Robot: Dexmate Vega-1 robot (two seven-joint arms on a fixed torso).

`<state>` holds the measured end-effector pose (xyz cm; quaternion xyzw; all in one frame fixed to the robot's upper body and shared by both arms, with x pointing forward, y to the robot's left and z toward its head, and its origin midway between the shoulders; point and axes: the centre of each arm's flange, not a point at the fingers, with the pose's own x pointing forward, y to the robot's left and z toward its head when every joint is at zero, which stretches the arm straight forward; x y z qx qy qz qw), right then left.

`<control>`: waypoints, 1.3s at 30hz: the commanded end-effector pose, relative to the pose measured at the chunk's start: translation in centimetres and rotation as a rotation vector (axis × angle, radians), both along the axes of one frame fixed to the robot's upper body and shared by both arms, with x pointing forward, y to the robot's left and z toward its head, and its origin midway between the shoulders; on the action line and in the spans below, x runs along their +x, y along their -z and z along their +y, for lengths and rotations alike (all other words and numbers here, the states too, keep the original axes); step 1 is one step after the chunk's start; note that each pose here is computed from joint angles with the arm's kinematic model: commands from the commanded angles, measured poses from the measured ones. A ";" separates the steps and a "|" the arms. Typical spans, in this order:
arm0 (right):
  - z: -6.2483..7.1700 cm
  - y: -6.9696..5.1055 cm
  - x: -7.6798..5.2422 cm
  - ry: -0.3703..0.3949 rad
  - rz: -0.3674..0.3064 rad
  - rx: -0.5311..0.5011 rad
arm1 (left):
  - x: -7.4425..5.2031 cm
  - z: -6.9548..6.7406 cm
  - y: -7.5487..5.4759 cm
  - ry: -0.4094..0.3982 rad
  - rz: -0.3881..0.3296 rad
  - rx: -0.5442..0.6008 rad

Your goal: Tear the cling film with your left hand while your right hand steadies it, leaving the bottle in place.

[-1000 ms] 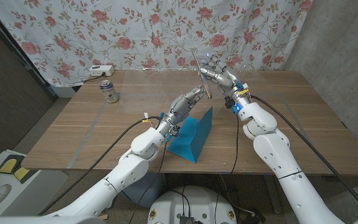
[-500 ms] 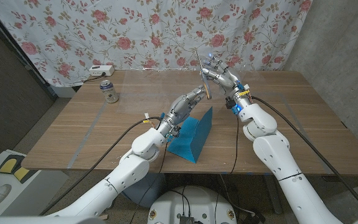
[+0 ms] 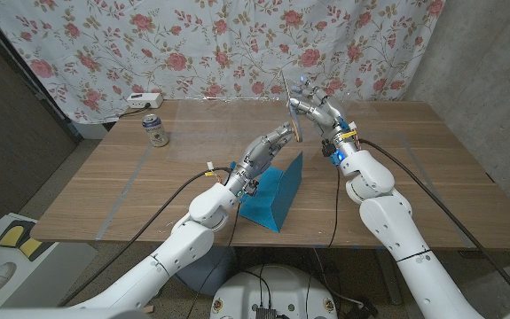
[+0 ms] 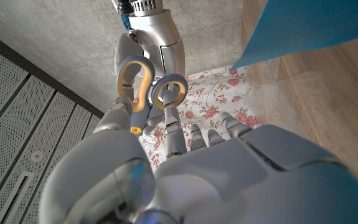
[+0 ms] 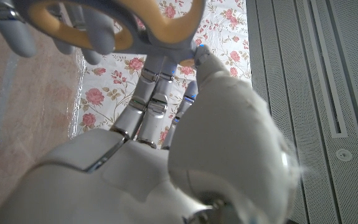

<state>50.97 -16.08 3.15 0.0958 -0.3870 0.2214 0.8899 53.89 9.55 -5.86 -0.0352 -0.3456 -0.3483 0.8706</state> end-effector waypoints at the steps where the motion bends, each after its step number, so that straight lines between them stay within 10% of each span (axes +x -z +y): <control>1: 0.5 0.5 -0.3 0.026 -0.009 -0.001 | -0.3 -0.1 0.1 0.001 -0.003 0.001; 39: 2.1 1.9 -0.8 0.078 -0.001 0.031 | -0.1 -0.1 0.6 -0.017 0.015 -0.020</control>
